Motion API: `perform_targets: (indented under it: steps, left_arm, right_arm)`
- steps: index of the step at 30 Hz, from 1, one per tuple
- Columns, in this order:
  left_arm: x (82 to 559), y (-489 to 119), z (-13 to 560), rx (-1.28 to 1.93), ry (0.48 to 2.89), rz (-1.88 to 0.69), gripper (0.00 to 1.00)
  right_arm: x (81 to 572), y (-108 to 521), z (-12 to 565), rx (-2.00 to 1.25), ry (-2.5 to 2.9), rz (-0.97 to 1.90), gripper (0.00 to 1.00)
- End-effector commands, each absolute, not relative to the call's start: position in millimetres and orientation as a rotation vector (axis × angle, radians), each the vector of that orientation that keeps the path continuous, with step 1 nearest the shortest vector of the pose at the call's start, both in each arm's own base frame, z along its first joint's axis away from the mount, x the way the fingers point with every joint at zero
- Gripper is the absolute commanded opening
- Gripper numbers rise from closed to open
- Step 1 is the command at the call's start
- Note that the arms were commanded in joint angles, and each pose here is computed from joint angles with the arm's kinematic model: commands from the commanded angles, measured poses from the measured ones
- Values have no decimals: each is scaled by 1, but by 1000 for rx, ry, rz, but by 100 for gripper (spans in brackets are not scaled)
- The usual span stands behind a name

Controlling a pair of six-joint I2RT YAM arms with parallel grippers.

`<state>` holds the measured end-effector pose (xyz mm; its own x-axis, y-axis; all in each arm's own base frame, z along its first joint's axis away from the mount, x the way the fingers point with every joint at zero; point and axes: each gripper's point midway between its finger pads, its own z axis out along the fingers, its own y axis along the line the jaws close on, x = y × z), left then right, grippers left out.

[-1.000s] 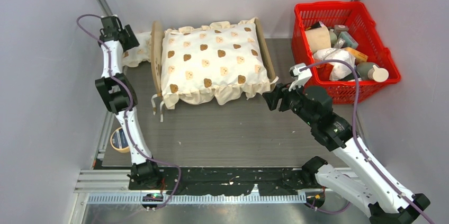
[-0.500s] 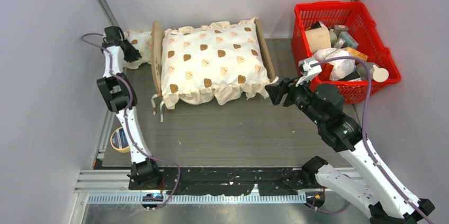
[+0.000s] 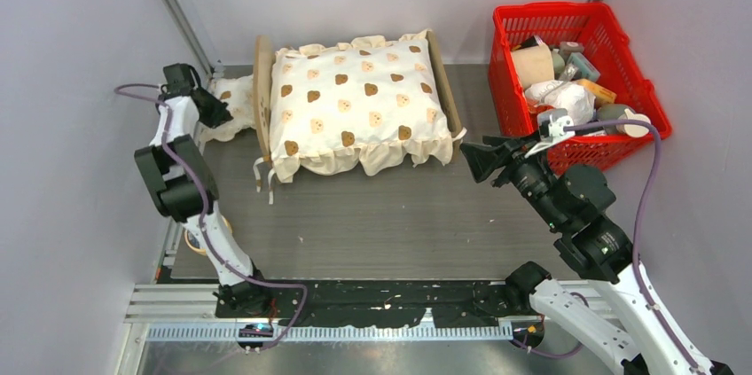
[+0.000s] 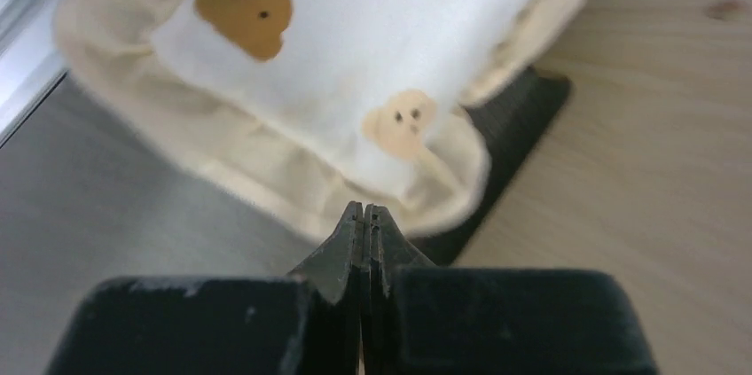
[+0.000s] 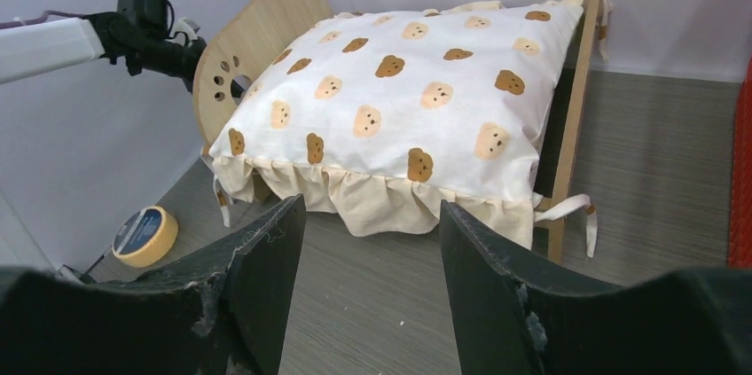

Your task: Set up the pet bed

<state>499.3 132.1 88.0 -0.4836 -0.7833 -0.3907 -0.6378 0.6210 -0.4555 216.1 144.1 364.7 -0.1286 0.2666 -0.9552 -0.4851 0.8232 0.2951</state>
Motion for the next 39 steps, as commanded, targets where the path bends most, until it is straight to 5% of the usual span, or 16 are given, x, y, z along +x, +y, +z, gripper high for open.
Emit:
perform_targets:
  steps: [1, 10, 13, 14, 24, 27, 28, 30, 31, 39]
  left_arm:
    - [482, 139, 180, -1043, 2008, -232, 0]
    - [435, 122, 180, -864, 2074, -158, 3]
    - [459, 124, 174, -677, 2145, -67, 50]
    - [471, 126, 173, -648, 2164, -59, 58]
    - [532, 161, 107, -687, 2416, 71, 74]
    - [531, 155, 77, -749, 2551, 18, 66]
    - [531, 153, 76, -766, 2570, -6, 53]
    - [533, 148, 85, -761, 2562, -49, 10]
    - [531, 147, 94, -760, 2541, -44, 0]
    - [477, 140, 277, -730, 2024, 54, 0]
  right_arm:
    - [216, 144, 368, -127, 1538, 694, 62]
    - [209, 147, 358, -133, 1547, 733, 62]
    - [207, 146, 358, -136, 1550, 730, 62]
    - [205, 145, 359, -134, 1543, 734, 62]
    - [207, 144, 362, -135, 1536, 720, 62]
    - [210, 145, 363, -141, 1533, 714, 62]
    - [210, 145, 364, -143, 1529, 711, 62]
    - [212, 145, 367, -147, 1528, 705, 61]
    - [212, 146, 368, -149, 1531, 704, 61]
    - [208, 140, 371, -140, 1519, 693, 61]
